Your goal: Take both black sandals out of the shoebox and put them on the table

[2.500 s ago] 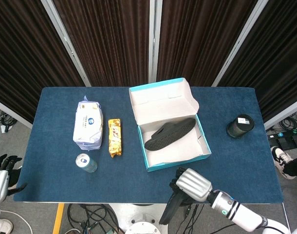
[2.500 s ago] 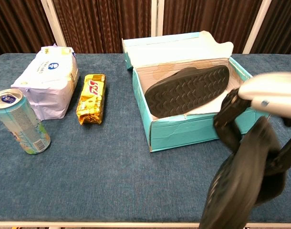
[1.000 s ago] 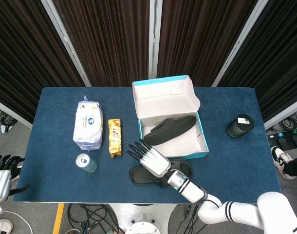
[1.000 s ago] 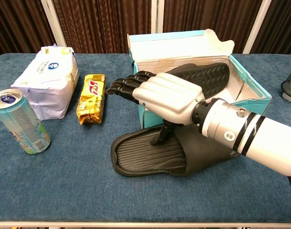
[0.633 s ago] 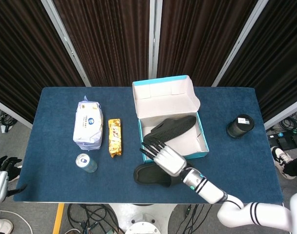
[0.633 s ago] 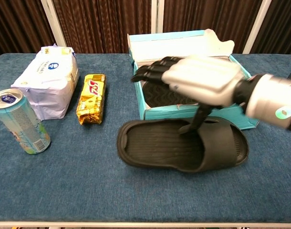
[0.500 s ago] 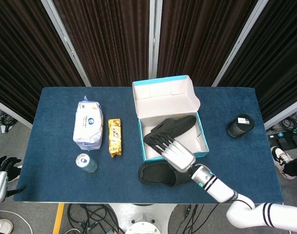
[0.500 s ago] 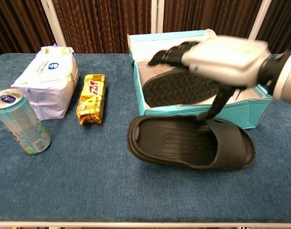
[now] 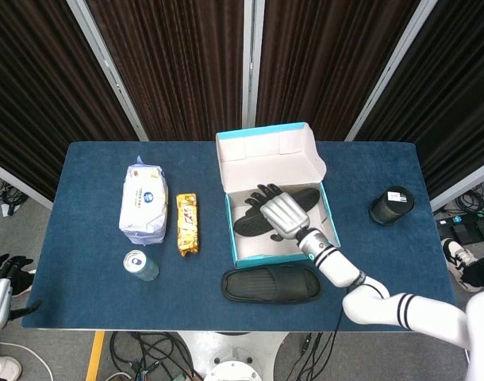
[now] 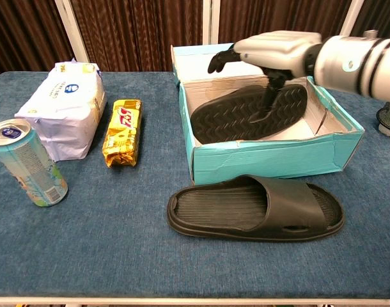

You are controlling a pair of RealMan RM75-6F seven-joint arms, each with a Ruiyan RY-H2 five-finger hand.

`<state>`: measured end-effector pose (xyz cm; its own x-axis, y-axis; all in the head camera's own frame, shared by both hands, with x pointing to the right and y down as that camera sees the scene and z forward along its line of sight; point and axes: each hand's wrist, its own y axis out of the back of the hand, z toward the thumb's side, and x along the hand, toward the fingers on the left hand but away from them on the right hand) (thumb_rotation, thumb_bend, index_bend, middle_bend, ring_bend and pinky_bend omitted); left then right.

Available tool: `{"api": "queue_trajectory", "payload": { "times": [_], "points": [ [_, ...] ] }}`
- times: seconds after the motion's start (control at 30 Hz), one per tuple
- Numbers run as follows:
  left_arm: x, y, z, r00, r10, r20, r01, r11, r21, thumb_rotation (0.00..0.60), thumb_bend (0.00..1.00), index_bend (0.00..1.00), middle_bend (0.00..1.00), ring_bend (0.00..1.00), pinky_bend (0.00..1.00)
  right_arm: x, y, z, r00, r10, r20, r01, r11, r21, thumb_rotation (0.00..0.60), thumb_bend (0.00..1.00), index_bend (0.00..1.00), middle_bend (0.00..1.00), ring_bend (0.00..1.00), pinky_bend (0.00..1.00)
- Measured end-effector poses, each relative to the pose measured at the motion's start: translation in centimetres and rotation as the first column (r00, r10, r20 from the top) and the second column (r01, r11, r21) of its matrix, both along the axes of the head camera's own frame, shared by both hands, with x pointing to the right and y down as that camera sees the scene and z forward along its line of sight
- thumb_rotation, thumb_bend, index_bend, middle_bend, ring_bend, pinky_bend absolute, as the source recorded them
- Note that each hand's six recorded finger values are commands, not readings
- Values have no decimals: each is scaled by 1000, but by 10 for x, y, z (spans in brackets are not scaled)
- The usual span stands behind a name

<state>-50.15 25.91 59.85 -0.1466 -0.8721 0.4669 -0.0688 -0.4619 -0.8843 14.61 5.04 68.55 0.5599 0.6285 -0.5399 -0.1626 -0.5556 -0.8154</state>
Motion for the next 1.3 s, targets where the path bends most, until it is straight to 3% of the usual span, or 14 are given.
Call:
{"api": "queue_trajectory", "payload": {
  "times": [0.27, 0.67, 0.87, 1.1, 1.3],
  "points": [
    [-1, 1, 3, 1000, -4, -5, 4, 1000, -7, 600, 0, 235, 180, 93, 55, -22, -7, 28, 1000, 0, -31, 0, 1000, 4, 600, 18, 287, 224, 115, 124],
    [0, 1, 7, 1000, -3, -22, 3, 1000, -10, 600, 0, 235, 180, 93, 55, -9, 3, 27, 998, -3, -56, 6, 999, 54, 600, 17, 383, 313, 198, 124],
    [-1, 1, 11, 1000, -6, -24, 5, 1000, -18, 600, 0, 235, 181, 92, 55, -1, 6, 24, 998, 17, -52, -13, 997, 81, 600, 18, 391, 333, 200, 124],
    [-2, 1, 12, 1000, -9, -27, 9, 1000, -19, 600, 0, 235, 180, 93, 55, -17, 4, 38, 997, 17, -74, -10, 995, 101, 600, 17, 366, 308, 175, 125],
    [-3, 3, 11, 999, -15, -28, 15, 1000, -19, 600, 0, 235, 180, 93, 55, -27, 7, 51, 990, -17, -140, 36, 990, 133, 600, 18, 365, 308, 183, 110]
  ]
}}
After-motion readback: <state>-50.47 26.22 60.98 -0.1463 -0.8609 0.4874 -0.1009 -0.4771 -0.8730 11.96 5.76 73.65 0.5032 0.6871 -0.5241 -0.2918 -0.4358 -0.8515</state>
